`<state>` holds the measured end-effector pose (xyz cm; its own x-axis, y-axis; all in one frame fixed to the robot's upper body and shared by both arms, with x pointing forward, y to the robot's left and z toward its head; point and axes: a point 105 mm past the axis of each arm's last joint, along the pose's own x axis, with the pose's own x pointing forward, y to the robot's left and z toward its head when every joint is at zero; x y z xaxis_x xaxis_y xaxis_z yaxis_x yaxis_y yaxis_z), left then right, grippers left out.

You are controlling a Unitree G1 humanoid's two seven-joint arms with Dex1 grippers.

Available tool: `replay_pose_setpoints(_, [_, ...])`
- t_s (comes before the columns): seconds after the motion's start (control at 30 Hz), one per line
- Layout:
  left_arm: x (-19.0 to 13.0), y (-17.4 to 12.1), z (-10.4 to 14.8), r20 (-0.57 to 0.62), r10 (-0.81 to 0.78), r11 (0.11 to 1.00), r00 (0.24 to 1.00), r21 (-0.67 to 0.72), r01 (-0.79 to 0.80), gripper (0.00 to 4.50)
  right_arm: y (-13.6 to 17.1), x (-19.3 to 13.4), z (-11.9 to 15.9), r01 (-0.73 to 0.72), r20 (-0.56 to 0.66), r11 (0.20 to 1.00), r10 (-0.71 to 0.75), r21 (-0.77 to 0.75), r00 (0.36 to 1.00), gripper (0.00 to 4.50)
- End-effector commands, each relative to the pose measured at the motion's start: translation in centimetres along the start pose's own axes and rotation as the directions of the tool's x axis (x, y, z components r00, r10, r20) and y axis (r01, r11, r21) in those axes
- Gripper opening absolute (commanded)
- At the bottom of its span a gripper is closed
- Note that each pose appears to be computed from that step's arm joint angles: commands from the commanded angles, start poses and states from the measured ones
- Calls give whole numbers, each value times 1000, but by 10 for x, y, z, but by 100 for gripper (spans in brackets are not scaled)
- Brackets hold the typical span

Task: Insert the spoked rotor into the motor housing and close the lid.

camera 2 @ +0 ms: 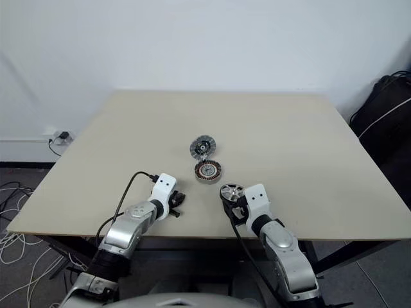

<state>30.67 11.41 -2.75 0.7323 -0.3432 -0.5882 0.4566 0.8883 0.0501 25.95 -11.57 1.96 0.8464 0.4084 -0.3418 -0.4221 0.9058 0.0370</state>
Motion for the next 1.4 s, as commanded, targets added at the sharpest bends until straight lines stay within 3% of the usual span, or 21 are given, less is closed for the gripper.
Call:
replay_pose_setpoints(0.03, [-5,8,-2,-7,32,999,999,-1,-32,67,0,2,13,1,51,1000,-1,-10,999,450])
replay_pose_setpoints(0.4, [-21,-25,79,331,-132,990,934,-4,142,67,3,3,12,-5,50,1000,5,-4,999,450])
replay_pose_setpoints(0.7, [3,-26,108,370,-108,994,923,49,97,67,4,5,12,-10,52,1000,10,-2,999,450])
replay_pose_setpoints(1.17, [47,-36,118,341,-122,993,932,46,113,67,4,6,17,4,73,1000,-4,0,997,450])
replay_pose_setpoints(1.4, [63,-37,108,280,-106,994,954,39,98,67,4,6,18,7,81,1000,-7,1,997,450])
